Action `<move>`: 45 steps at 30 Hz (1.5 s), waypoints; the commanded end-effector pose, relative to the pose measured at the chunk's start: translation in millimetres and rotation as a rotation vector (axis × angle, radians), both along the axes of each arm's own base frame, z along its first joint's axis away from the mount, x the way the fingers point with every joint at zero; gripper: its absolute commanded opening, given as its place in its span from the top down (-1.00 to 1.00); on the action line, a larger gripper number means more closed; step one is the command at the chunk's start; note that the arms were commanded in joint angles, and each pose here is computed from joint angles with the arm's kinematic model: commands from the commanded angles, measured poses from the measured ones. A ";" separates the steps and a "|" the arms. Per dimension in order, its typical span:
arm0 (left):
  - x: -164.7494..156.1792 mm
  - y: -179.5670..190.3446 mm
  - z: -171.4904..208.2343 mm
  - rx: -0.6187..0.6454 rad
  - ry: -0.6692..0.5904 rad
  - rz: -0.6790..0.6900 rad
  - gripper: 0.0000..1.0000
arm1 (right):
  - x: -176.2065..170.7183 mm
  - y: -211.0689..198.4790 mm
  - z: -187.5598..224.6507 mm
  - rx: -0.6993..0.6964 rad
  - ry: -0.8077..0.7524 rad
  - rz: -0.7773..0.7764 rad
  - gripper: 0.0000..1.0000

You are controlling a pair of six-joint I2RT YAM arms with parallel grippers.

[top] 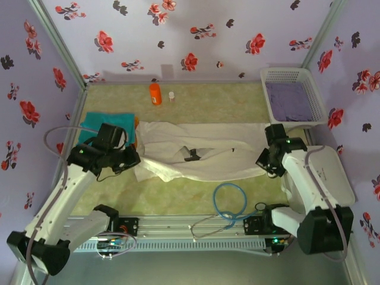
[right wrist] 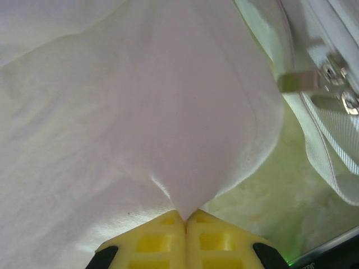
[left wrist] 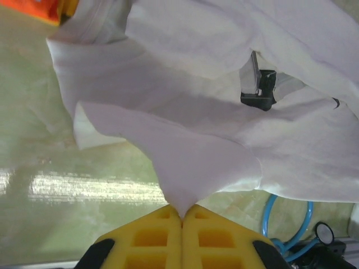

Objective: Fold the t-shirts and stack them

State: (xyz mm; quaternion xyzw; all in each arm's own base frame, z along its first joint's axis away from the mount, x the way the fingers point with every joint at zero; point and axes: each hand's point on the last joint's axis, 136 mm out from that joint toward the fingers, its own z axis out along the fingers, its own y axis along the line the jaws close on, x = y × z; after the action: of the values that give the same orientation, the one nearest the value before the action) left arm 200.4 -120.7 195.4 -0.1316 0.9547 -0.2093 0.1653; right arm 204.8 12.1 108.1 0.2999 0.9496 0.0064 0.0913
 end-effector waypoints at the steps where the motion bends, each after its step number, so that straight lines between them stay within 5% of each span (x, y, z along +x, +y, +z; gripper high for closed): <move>1: 18.8 5.6 5.9 0.071 -0.037 -0.045 1.00 | 20.6 -6.6 0.0 -0.061 0.025 0.084 1.00; 18: 100.4 8.5 -39.2 0.142 0.008 -0.070 1.00 | 100.6 -2.2 -48.0 -0.024 0.184 0.186 0.91; 25: 110.2 1.8 -54.2 0.122 0.022 -0.076 1.00 | 124.3 -15.2 -33.9 -0.085 0.093 0.139 -0.23; 36: 113.3 0.4 -60.3 0.104 0.039 -0.069 1.00 | 63.7 10.6 -30.3 0.055 -0.023 0.072 -0.51; 38: 112.5 0.1 -61.7 0.103 0.043 -0.068 1.00 | 58.7 19.3 -36.6 0.092 -0.054 0.051 -0.75; 41: 112.2 -1.4 -63.2 0.094 0.046 -0.066 1.00 | 62.3 31.7 -42.3 0.164 -0.113 -0.001 -0.98; 45: 111.0 -1.0 -61.7 0.090 0.042 -0.065 1.00 | 77.2 51.1 -37.6 0.242 -0.211 -0.049 -0.99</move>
State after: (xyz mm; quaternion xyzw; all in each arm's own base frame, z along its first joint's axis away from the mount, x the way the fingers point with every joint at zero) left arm 312.0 -121.3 135.4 -0.0968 0.9709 -0.1612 0.1483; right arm 256.3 44.5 55.9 0.2974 0.9451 0.0867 0.1042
